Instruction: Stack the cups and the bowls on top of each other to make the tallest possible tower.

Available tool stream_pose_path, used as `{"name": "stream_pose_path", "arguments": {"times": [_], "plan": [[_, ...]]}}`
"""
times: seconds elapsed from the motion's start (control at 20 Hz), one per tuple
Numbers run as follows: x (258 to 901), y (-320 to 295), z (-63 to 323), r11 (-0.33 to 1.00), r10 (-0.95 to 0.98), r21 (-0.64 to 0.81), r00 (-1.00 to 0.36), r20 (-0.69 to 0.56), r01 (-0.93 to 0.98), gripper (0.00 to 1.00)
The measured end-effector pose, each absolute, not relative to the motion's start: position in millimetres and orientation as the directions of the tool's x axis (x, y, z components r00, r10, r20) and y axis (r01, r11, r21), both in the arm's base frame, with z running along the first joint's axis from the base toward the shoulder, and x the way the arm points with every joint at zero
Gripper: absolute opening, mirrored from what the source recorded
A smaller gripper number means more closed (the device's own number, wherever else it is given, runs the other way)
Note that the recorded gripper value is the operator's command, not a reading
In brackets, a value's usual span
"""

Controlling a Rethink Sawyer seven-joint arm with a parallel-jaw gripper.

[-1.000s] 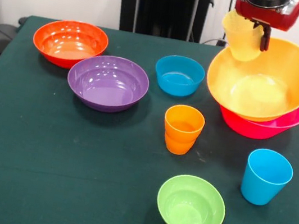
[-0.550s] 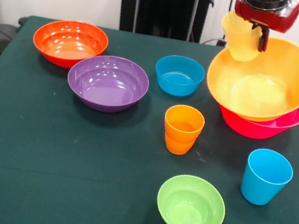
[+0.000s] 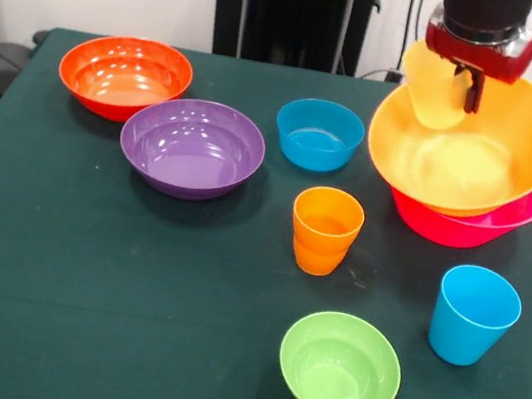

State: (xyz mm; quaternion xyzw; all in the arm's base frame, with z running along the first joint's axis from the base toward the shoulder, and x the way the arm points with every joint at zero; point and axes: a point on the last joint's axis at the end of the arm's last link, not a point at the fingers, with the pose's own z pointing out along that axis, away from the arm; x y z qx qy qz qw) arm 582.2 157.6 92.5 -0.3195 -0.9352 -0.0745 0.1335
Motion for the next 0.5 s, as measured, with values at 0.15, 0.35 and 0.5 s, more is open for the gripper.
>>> {"name": "stream_pose_path", "arguments": {"times": [0.15, 0.35, 0.5], "plan": [[586, 161, 88, 0.782, 0.584, 0.051, -0.759, 0.287, 0.621, 0.00], [591, 164, 83, 0.772, 0.600, 0.043, -0.750, 0.278, 0.634, 0.00], [597, 168, 80, 0.762, 0.614, 0.041, -0.741, 0.273, 0.647, 0.00]]}}
